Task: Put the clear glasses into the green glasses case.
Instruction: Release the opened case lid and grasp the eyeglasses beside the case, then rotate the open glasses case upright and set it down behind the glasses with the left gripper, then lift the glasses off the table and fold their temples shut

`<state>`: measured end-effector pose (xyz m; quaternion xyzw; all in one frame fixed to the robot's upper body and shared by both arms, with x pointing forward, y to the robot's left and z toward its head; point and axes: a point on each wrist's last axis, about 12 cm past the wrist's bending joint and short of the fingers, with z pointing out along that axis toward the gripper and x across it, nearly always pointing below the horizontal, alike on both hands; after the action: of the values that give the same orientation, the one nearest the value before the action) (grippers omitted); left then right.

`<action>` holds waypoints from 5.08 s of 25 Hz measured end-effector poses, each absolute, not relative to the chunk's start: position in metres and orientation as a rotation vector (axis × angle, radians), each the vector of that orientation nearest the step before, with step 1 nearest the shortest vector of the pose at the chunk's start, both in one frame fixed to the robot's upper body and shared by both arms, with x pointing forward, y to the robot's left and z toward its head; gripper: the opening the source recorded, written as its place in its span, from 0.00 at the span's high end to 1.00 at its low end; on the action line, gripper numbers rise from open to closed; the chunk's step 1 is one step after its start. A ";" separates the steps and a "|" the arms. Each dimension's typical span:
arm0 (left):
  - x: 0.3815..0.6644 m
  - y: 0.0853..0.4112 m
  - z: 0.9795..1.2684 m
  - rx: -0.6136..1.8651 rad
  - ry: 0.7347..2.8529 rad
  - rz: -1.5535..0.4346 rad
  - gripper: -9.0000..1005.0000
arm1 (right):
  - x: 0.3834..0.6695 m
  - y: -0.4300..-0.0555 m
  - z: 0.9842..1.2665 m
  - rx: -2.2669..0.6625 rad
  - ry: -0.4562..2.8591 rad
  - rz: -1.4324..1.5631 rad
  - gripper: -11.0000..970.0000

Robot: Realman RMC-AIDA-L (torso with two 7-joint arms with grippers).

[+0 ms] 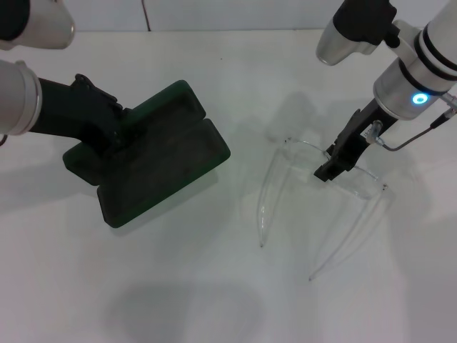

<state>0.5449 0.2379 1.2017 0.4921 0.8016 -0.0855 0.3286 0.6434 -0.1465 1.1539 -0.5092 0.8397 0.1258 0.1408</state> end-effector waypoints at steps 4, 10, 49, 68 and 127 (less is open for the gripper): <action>0.546 0.238 1.202 1.289 2.098 -0.225 0.78 | 0.643 -0.144 1.151 -1.479 2.443 0.369 0.54; 0.546 0.238 1.202 1.296 2.092 -0.221 0.78 | 0.644 -0.145 1.150 -1.480 2.448 0.353 0.69; 0.571 0.134 1.191 1.782 1.826 -0.083 0.76 | 0.478 -0.369 1.188 -1.442 2.252 0.720 0.88; 0.582 0.069 1.155 1.889 1.597 -0.011 0.75 | 0.464 -0.394 1.171 -1.292 2.260 0.787 0.88; 0.551 0.156 1.301 1.028 1.534 -0.483 0.62 | 0.508 -0.378 1.183 -0.934 1.948 0.715 0.88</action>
<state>0.5509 0.1555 1.3005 0.4395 0.6557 -0.2065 0.5781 0.5082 -0.3778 1.1835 -0.3726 0.7772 0.2850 0.4195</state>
